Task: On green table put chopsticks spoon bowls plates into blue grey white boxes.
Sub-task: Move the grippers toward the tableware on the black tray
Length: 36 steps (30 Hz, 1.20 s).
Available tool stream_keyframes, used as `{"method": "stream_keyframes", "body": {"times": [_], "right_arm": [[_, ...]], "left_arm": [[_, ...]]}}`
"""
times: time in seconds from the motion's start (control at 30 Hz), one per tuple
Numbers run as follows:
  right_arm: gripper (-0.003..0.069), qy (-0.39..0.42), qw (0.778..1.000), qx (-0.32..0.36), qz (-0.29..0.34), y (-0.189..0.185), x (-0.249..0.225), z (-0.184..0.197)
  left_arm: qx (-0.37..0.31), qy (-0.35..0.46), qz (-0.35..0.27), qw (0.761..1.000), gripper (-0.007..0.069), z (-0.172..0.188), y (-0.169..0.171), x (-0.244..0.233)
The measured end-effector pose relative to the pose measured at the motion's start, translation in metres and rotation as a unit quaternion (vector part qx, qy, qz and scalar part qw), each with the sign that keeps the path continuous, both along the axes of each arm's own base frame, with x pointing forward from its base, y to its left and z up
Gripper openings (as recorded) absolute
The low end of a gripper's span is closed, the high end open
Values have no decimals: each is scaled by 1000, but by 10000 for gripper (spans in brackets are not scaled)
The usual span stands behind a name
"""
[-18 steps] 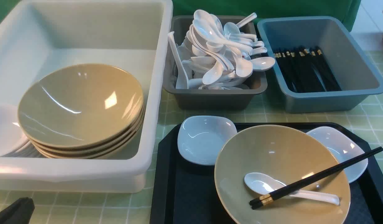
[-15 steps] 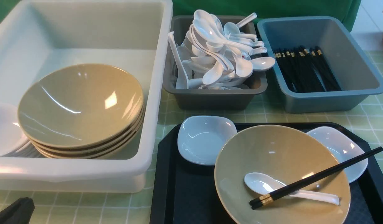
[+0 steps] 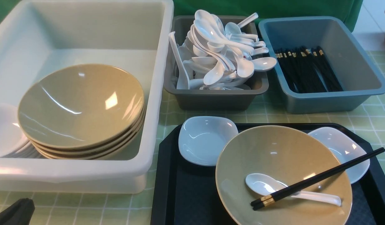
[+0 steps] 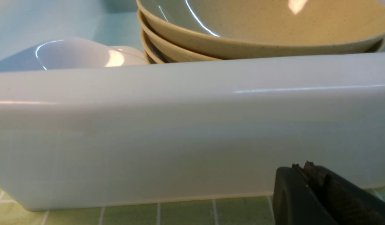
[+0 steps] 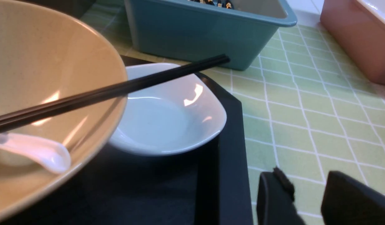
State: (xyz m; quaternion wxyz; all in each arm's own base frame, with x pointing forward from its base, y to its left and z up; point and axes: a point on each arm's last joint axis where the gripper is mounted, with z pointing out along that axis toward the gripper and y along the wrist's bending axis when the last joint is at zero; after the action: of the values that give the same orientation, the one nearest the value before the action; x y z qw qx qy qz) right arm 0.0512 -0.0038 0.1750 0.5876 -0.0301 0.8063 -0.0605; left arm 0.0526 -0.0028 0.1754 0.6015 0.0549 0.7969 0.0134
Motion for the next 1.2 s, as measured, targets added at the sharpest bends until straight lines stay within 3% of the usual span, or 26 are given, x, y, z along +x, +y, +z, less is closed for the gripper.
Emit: {"method": "stream_keyframes", "body": {"times": [0.97,1.2], "right_arm": [[236,-7,1000,0,0,0,0,1],[236,-113,993,23,-2,0,5,15]], "left_arm": [[0,0,0,1000,-2,0,0,0],[13,-23,3,1000,-2,2,1,1]]}}
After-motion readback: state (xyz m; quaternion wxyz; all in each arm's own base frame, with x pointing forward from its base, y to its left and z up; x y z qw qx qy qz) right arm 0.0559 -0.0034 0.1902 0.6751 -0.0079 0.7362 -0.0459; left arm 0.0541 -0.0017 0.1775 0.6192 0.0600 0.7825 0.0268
